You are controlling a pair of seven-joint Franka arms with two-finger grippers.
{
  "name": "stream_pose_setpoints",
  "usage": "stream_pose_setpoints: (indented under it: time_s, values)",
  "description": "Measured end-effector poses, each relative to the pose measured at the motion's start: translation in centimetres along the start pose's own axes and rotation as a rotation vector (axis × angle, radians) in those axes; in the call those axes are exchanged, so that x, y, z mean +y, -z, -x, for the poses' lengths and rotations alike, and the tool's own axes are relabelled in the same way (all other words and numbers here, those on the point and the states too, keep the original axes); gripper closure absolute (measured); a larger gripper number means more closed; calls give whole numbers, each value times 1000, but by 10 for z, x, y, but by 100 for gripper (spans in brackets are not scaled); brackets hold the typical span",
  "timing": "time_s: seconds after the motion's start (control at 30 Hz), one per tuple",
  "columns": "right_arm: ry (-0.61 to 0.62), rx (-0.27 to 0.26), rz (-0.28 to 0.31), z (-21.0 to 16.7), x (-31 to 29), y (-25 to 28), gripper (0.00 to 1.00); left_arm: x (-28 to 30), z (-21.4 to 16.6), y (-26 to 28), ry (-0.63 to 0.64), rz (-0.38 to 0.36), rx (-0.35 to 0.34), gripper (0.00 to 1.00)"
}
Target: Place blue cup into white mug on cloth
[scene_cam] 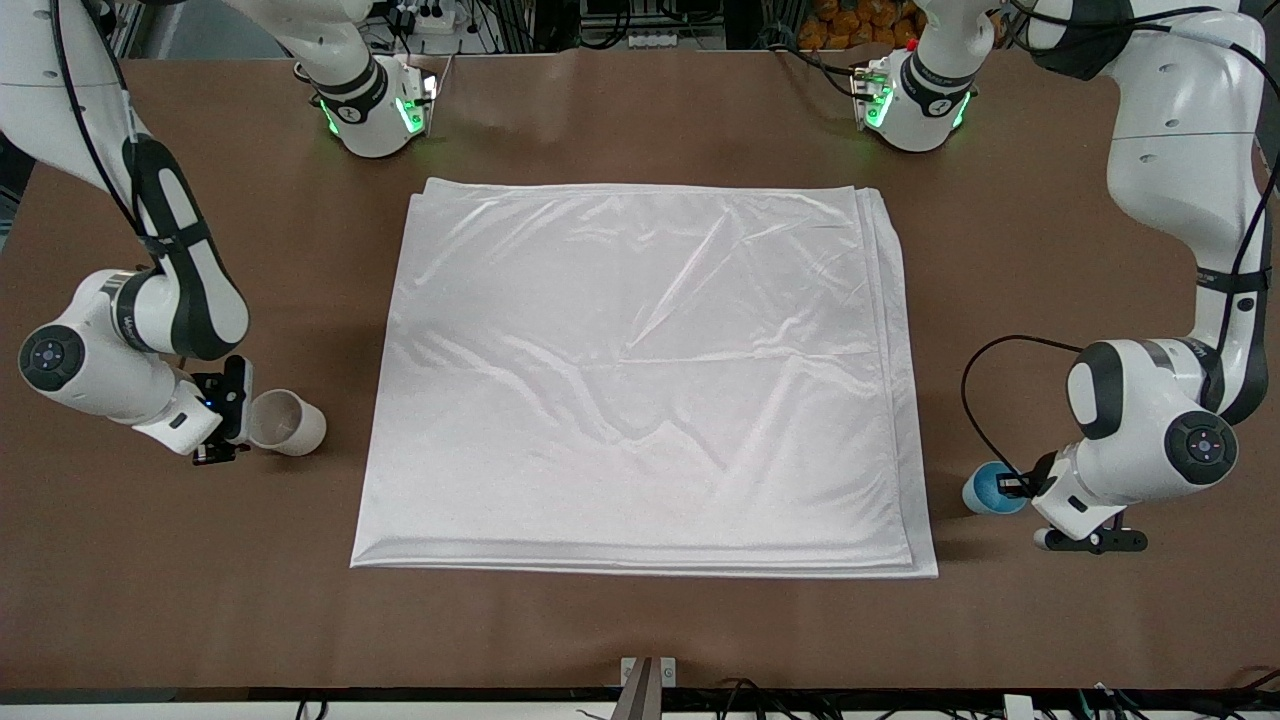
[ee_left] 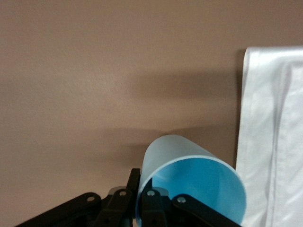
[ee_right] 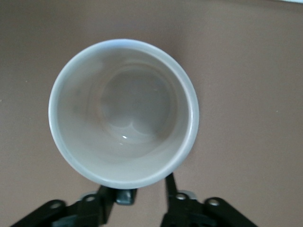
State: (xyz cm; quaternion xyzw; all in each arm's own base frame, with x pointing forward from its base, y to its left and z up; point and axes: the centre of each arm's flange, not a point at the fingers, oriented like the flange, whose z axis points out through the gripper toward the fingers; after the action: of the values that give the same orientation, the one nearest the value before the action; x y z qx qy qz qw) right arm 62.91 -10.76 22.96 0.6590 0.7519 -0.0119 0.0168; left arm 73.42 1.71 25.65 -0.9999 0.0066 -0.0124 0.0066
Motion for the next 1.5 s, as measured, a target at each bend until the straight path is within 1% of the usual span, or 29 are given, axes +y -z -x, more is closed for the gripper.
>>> stream_pose_setpoints:
  time_s: [0.07,0.1,0.17,0.4,0.6,0.87,1.17,1.5]
  values:
    - [2,0,1,-1,1,1,63,1,-3,15,4,-1,22,95]
    - [3,0,2,-2,1,1,74,1,-3,25,6,-1,33,95]
    - [5,0,4,-3,2,2,81,4,-4,43,13,-2,42,95]
    - [24,-2,16,-14,9,7,81,26,1,91,36,0,47,95]
    - [44,-4,31,-39,20,23,81,60,4,98,55,4,48,95]
    - [0,-2,8,-104,32,60,81,101,11,92,82,4,18,95]
    - [-53,-2,6,-183,36,83,81,155,21,91,97,8,-3,95]
    - [-77,3,26,-295,30,94,81,204,34,93,126,40,-35,95]
